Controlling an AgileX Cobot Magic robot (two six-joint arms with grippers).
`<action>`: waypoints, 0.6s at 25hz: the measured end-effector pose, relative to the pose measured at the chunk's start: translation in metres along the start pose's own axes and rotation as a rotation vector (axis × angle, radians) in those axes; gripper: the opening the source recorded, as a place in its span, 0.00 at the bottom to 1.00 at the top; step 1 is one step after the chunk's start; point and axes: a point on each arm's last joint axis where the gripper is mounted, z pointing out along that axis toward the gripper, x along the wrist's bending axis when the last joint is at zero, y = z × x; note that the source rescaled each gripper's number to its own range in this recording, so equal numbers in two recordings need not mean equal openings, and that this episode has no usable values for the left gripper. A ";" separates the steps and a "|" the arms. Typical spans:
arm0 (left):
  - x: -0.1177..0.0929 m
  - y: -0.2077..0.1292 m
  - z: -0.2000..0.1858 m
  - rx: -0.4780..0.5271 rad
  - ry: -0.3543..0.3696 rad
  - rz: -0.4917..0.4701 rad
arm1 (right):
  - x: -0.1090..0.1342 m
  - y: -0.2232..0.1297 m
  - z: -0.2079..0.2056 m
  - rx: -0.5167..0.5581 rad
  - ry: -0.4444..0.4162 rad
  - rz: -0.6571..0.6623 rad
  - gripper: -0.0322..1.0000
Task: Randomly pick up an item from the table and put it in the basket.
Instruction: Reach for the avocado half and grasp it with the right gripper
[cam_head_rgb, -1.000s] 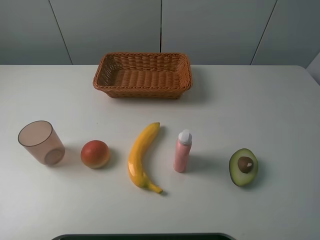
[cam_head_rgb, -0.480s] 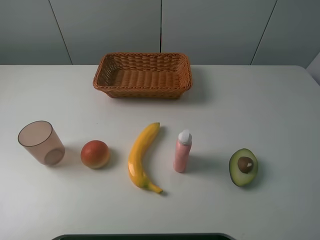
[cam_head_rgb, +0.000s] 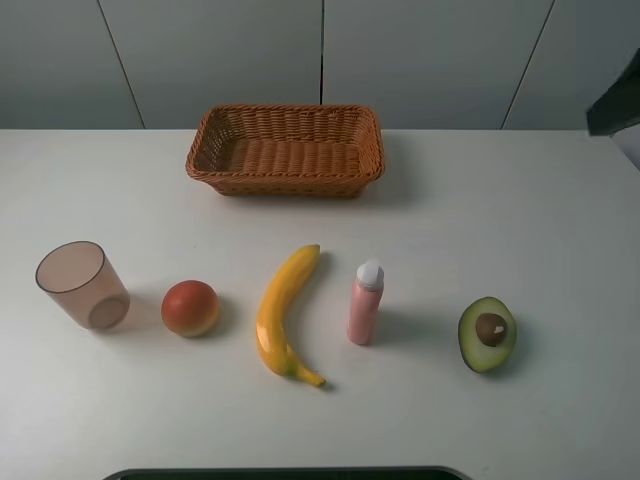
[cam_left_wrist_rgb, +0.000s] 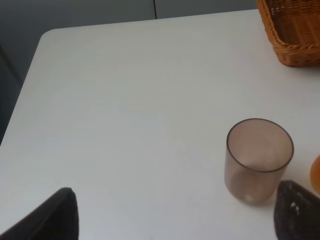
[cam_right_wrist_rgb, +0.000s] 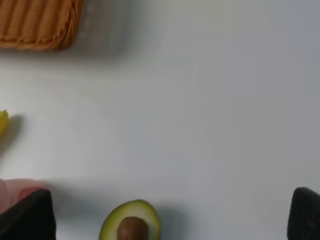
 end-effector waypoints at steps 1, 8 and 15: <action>0.000 0.000 0.000 0.000 0.000 0.000 | -0.001 0.002 0.013 0.046 0.007 0.025 1.00; 0.000 0.000 0.000 0.000 0.000 0.000 | 0.007 -0.016 0.080 0.254 0.010 0.155 1.00; 0.000 0.000 0.000 0.000 0.000 0.000 | 0.022 -0.057 0.117 0.292 0.042 0.225 1.00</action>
